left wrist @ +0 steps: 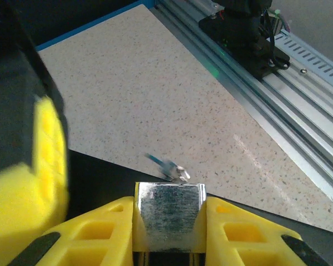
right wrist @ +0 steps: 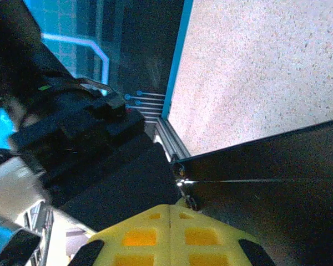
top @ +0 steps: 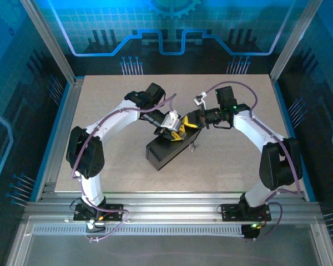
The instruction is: Unlock the padlock with the key
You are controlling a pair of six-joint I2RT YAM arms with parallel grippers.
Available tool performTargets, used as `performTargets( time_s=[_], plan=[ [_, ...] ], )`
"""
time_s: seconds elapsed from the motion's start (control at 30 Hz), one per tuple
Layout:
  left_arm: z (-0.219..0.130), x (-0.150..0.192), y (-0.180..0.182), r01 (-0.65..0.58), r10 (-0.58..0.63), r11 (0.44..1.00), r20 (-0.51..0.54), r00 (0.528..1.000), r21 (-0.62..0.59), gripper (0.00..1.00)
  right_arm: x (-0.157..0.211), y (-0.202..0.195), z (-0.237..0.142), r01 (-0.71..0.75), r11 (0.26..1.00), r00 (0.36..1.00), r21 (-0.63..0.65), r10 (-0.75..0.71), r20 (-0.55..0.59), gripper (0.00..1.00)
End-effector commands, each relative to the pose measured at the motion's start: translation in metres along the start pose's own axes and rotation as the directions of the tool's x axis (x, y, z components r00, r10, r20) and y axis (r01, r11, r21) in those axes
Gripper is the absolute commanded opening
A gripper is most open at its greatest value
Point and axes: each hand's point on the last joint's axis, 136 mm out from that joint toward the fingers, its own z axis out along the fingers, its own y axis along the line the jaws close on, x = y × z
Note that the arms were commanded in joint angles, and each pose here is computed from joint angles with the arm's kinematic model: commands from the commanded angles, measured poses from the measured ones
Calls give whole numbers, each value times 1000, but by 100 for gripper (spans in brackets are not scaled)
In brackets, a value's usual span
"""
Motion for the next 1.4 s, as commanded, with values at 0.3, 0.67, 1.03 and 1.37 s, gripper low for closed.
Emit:
performTargets(
  time_s=[0.3,0.67,1.03,1.37],
  plan=[
    [-21,14,39,122,-119,991,68,991,-48,4,7,-33,-46,-67,982,985,176,38,166,1],
    [-21,20,38,165,-163,985,40,986,-53,32,62,-80,-59,-155,915,983,372,104,154,32],
    [-39,3,40,198,-191,973,67,979,-120,64,134,-142,-31,-121,727,986,676,169,-5,44],
    [-65,-53,74,545,-520,785,166,838,-295,57,146,-165,-23,168,612,973,773,21,-229,47]
  ],
)
